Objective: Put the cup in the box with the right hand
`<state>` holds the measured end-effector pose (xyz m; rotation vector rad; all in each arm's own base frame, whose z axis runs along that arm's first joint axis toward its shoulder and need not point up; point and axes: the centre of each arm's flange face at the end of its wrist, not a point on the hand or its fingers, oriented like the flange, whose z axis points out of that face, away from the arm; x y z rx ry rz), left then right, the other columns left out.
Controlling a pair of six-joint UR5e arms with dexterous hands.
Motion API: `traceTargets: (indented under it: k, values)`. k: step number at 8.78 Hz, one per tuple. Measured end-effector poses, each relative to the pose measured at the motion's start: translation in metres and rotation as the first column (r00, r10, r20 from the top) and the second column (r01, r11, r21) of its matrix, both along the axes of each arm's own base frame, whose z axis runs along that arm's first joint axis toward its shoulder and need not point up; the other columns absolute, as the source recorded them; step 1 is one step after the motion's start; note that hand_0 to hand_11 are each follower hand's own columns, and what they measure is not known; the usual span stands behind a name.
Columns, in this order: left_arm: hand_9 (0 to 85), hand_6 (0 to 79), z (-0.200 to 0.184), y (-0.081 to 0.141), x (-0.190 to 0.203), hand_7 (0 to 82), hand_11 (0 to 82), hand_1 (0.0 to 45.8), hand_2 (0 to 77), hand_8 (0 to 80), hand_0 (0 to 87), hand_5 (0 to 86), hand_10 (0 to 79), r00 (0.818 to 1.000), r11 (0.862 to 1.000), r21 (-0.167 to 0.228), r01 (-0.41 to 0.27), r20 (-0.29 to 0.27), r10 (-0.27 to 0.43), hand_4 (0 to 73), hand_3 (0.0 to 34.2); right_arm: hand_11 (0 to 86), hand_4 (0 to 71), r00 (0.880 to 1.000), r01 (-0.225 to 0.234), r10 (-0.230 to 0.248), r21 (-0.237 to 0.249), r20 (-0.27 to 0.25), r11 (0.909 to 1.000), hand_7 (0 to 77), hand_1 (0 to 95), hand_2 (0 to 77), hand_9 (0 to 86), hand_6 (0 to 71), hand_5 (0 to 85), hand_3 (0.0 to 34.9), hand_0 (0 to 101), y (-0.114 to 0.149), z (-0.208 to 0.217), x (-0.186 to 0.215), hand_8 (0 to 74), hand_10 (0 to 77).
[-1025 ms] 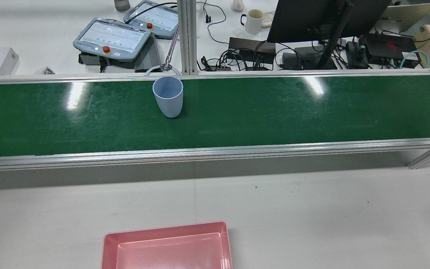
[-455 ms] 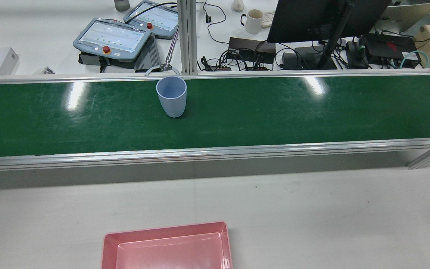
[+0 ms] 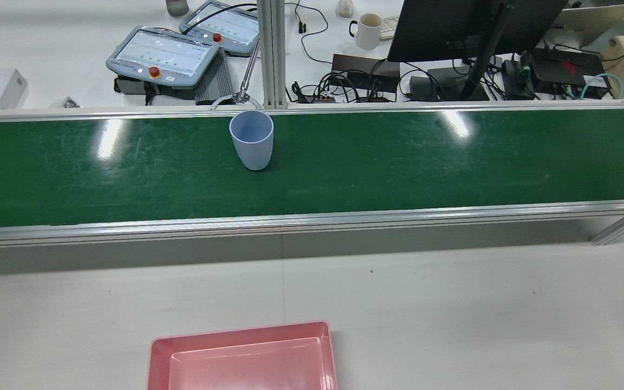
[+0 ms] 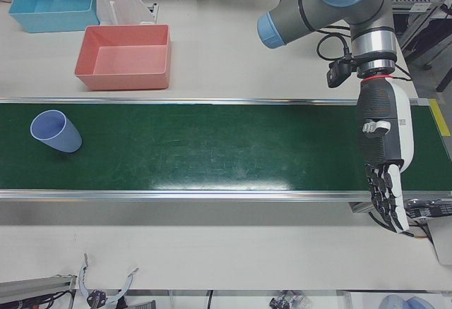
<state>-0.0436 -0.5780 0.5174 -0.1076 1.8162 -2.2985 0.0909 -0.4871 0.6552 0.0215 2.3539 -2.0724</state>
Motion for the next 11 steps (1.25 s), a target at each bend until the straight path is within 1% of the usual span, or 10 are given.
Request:
traceTargets:
  k: [4, 5, 7, 10, 11]
  values:
    - [0.5, 0.0, -0.0001, 0.0000, 0.0000, 0.0, 0.0, 0.5, 0.5, 0.0, 0.0, 0.0, 0.0, 1.000, 1.000, 0.000, 0.000, 0.000, 0.000, 0.0, 0.0, 43.1, 51.8, 1.000, 0.000, 0.000, -0.003, 0.000, 1.0000, 59.5, 13.6, 8.7, 39.3, 16.4, 6.5, 0.0, 53, 0.0002, 0.0016, -0.0001, 24.5, 30.0]
    - [0.5, 0.0, -0.0001, 0.0000, 0.0000, 0.0, 0.0, 0.5, 0.5, 0.0, 0.0, 0.0, 0.0, 1.000, 1.000, 0.000, 0.000, 0.000, 0.000, 0.0, 0.0, 43.1, 51.8, 1.000, 0.000, 0.000, -0.003, -0.001, 1.0000, 59.5, 13.6, 8.7, 39.3, 16.4, 6.5, 0.0, 53, 0.0000, 0.0016, -0.0002, 25.6, 30.0]
    - [0.5, 0.0, -0.0004, 0.0000, 0.0002, 0.0, 0.0, 0.5, 0.5, 0.0, 0.0, 0.0, 0.0, 1.000, 1.000, 0.001, 0.000, 0.000, 0.000, 0.0, 0.0, 43.6, 51.8, 1.000, 0.000, 0.000, -0.004, -0.001, 1.0000, 61.1, 13.6, 8.7, 39.3, 16.4, 6.5, 0.0, 53, -0.0003, 0.0020, -0.0002, 25.6, 30.0]
    - [0.5, 0.0, -0.0002, 0.0000, 0.0001, 0.0, 0.0, 0.5, 0.5, 0.0, 0.0, 0.0, 0.0, 1.000, 1.000, 0.000, 0.000, 0.000, 0.000, 0.0, 0.0, 44.2, 51.8, 1.000, 0.000, 0.000, -0.003, 0.000, 1.0000, 61.1, 13.6, 8.7, 39.8, 16.9, 6.5, 0.0, 53, -0.0004, 0.0014, 0.0002, 25.6, 31.1]
    - [0.5, 0.0, -0.0001, 0.0000, 0.0000, 0.0, 0.0, 0.5, 0.5, 0.0, 0.0, 0.0, 0.0, 1.000, 1.000, 0.000, 0.000, 0.000, 0.000, 0.0, 0.0, 43.6, 51.8, 1.000, -0.001, 0.001, -0.001, 0.001, 1.0000, 60.0, 13.6, 8.7, 38.7, 16.4, 6.5, 0.0, 53, -0.0004, 0.0005, 0.0004, 24.5, 26.7]
